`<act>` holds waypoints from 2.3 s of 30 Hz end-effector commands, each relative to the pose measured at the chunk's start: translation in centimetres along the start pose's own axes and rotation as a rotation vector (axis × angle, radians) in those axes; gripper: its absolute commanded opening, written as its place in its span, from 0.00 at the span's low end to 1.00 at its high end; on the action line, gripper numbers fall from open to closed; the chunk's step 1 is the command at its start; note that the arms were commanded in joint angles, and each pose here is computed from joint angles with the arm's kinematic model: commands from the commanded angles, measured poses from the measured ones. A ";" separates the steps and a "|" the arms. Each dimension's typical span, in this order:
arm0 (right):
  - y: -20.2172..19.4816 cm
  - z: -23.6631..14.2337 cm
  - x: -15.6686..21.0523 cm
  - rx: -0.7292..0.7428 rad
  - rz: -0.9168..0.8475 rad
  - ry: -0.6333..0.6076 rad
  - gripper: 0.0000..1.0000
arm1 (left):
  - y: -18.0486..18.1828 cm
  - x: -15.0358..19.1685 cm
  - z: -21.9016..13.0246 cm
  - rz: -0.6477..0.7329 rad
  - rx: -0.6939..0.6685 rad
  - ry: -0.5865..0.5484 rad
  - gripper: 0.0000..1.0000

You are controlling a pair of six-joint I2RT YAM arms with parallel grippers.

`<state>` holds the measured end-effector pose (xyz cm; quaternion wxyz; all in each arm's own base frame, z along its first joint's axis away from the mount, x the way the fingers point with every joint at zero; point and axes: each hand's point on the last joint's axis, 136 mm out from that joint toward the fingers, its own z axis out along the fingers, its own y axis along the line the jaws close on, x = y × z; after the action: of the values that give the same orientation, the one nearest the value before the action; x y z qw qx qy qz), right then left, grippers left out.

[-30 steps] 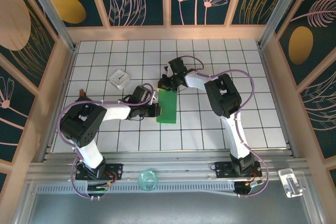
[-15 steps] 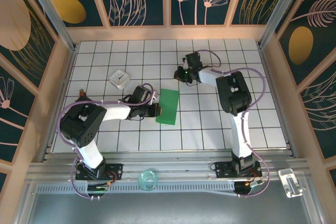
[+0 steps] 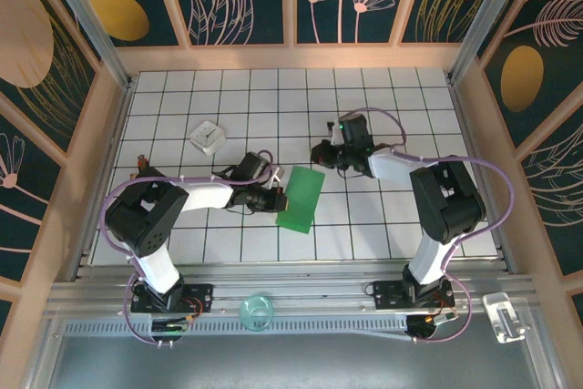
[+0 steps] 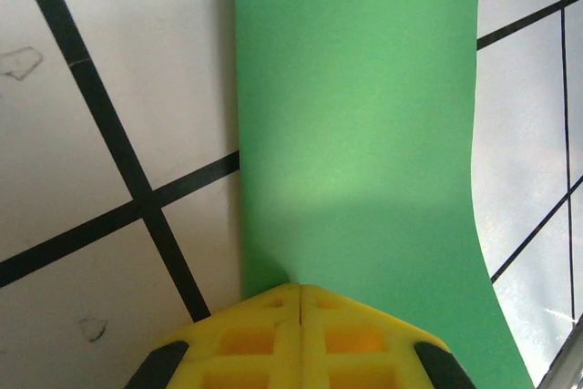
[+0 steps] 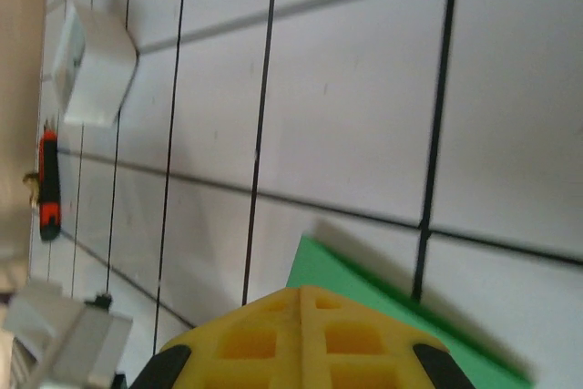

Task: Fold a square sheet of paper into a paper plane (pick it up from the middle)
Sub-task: First fold in half a square sheet of paper at the center of the table.

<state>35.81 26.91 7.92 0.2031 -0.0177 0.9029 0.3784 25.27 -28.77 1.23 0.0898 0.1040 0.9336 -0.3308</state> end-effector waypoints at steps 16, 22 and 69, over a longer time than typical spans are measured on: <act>2.2 6.3 5.5 -0.124 0.003 0.189 0.00 | 1.2 2.2 -0.2 -0.101 -0.059 0.059 0.06; -0.9 6.5 7.2 -0.034 0.017 0.219 0.00 | -1.4 -0.4 -1.8 -0.079 0.006 -0.033 0.21; -5.0 6.3 9.4 0.098 0.054 0.247 0.00 | 2.1 6.5 -0.5 -0.181 0.046 0.171 0.00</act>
<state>31.98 32.36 2.01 0.1185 -0.0699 0.8986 0.4167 24.14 -27.98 1.24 0.0582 0.0440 0.9181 -0.3895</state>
